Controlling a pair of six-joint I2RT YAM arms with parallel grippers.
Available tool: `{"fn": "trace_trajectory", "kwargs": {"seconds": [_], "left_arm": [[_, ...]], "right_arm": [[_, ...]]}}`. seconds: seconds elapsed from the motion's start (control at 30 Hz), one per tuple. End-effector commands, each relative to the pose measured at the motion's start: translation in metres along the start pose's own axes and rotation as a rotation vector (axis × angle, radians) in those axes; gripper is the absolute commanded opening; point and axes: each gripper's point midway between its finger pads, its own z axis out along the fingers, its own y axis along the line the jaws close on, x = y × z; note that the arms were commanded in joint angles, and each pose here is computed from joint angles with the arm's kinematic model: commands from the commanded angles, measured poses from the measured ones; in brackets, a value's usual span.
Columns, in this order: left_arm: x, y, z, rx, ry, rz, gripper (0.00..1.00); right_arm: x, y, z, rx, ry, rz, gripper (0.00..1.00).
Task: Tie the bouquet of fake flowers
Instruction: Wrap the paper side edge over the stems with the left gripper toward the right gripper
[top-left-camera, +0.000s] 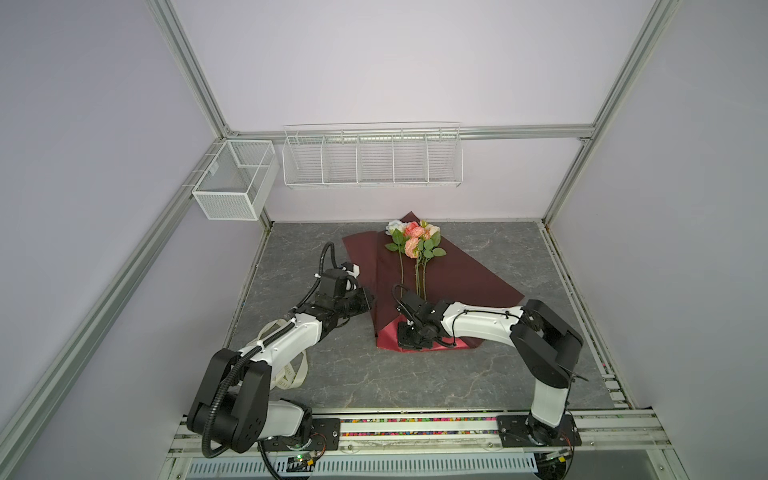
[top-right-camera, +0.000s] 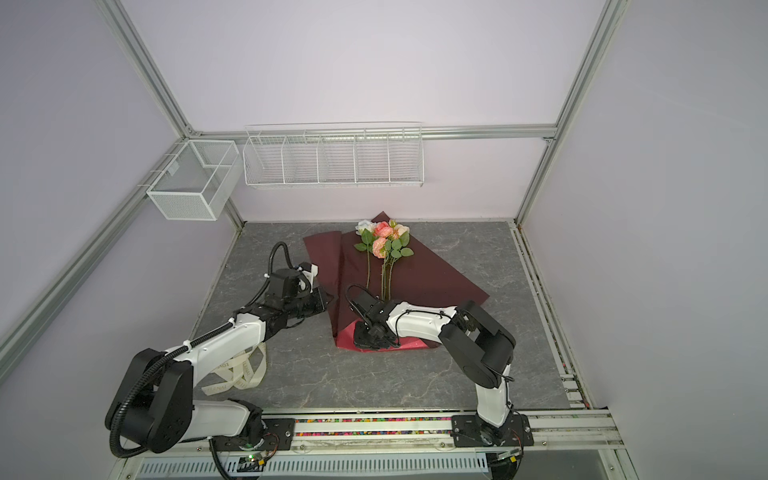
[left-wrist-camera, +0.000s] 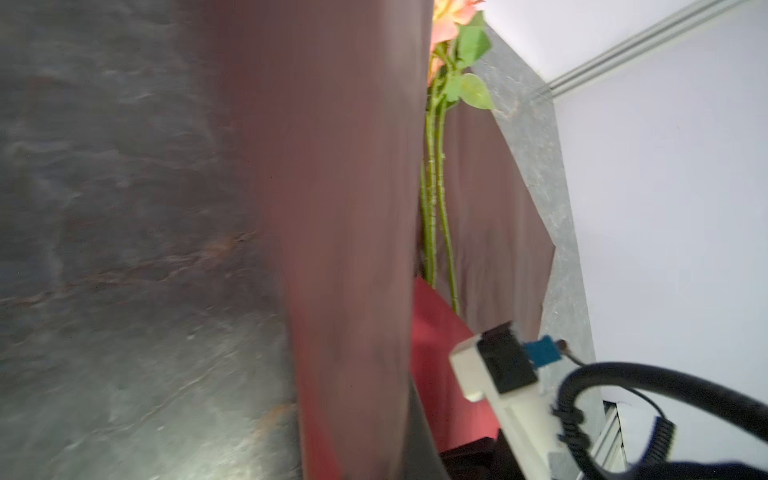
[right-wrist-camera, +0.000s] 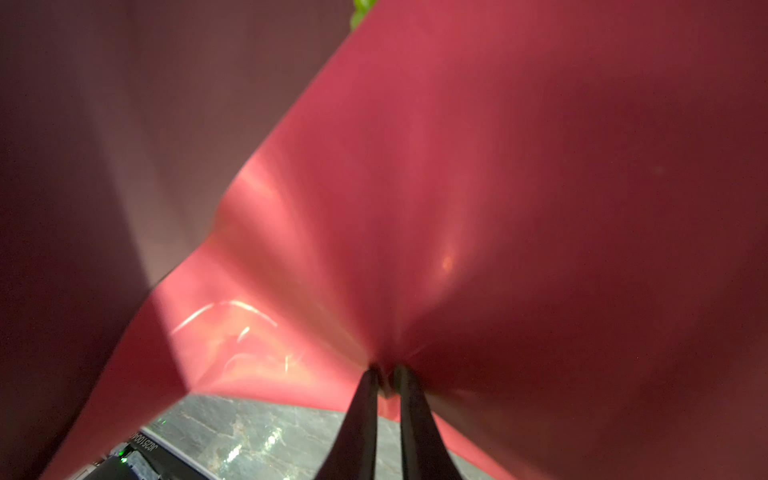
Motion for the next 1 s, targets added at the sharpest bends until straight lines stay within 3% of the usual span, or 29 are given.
{"fn": "trace_trajectory", "kwargs": {"seconds": [0.0, 0.53, 0.97], "left_arm": [[0.002, -0.012, 0.006, -0.023, 0.019, 0.062, 0.04], [0.028, -0.009, 0.052, -0.063, 0.168, -0.021, 0.05], [0.041, -0.026, 0.073, 0.009, 0.230, -0.051, 0.06]], "right_arm": [[-0.003, -0.008, 0.000, 0.001, -0.015, 0.030, 0.17], [-0.017, 0.009, -0.035, -0.185, -0.151, 0.033, 0.26], [-0.025, 0.015, -0.061, -0.332, -0.275, 0.080, 0.37]]}}
